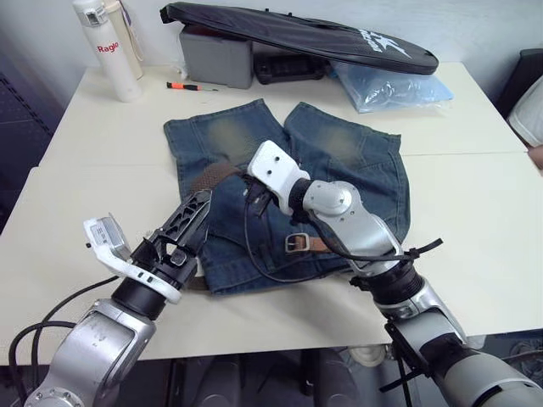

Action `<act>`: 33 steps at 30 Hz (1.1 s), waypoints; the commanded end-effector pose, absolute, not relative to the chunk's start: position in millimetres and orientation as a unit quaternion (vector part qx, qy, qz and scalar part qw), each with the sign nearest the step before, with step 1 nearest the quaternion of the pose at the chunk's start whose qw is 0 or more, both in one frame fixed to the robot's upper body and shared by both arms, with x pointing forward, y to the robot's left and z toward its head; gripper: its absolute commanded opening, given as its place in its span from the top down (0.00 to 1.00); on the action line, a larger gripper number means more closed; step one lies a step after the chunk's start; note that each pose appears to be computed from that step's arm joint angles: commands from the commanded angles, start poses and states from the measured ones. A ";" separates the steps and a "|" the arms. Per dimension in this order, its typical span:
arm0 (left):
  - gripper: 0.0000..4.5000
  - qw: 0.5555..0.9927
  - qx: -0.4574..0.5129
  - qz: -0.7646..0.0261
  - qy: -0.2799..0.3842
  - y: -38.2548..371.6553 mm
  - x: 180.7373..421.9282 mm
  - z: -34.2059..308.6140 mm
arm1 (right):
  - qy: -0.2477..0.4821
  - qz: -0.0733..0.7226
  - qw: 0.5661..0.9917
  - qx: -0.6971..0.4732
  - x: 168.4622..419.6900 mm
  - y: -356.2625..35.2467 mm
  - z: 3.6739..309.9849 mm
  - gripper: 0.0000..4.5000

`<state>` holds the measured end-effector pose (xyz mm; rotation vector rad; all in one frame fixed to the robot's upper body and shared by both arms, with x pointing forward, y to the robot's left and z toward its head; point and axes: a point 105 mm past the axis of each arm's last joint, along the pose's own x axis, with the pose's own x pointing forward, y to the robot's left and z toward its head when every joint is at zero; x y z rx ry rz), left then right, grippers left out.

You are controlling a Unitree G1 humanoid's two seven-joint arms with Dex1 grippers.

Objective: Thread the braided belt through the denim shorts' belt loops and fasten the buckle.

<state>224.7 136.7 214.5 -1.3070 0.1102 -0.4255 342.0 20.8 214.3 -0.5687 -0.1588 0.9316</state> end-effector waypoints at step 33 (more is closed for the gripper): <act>0.99 0.758 -0.619 -0.192 0.073 139.1 264.0 199.8 | -0.070 0.503 0.818 -0.272 308.3 12.8 206.3 1.00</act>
